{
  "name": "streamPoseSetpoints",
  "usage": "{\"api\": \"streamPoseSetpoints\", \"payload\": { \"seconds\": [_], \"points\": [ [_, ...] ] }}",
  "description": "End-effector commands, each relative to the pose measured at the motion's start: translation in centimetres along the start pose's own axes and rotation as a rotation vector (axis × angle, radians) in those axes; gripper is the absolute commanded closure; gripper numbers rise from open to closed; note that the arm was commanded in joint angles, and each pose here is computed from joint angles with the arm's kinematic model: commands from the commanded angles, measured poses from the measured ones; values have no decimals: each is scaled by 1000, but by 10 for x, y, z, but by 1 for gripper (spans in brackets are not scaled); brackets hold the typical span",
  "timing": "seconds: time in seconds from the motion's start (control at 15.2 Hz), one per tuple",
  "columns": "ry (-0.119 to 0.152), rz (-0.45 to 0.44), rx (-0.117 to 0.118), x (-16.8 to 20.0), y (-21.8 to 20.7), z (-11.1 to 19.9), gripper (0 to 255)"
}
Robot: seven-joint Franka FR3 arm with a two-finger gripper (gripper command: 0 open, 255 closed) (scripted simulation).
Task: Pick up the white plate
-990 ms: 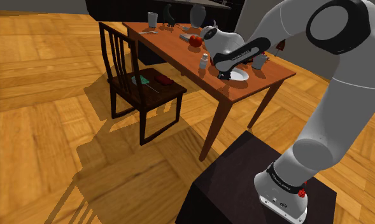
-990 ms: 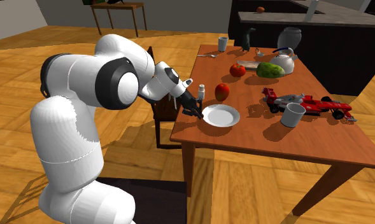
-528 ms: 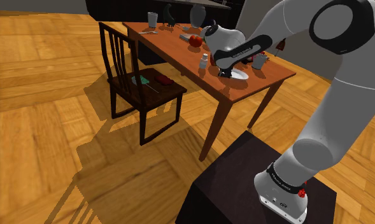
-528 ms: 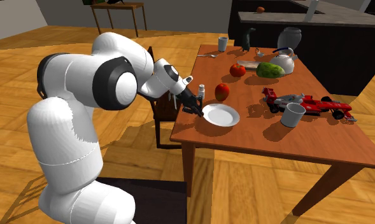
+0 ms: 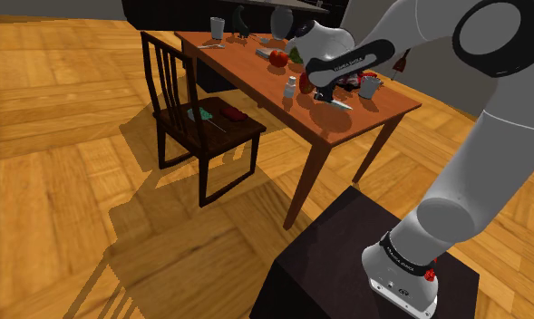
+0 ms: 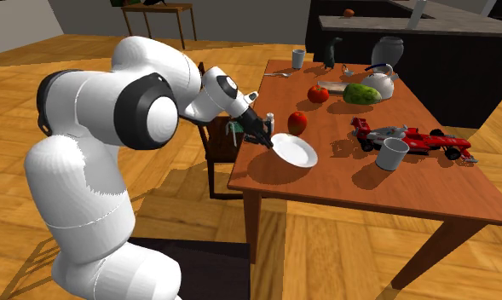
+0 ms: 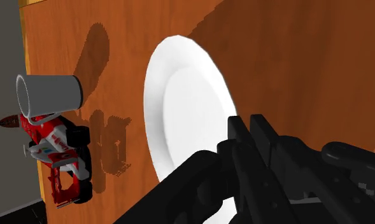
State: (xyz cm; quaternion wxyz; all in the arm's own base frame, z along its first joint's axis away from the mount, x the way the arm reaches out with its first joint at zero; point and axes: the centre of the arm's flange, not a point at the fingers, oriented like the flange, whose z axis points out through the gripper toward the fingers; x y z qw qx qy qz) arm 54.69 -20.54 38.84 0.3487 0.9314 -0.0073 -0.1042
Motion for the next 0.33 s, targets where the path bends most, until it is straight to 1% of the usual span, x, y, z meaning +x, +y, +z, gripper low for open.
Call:
{"api": "streamPoseSetpoints", "payload": {
  "seconds": [0.0, 0.13, 0.26],
  "points": [
    [0, 0, 0, -3, 7, -9, 255],
    [0, 0, 0, -5, 14, -16, 255],
    [0, 0, 0, -5, 15, -17, 255]
  ]
}}
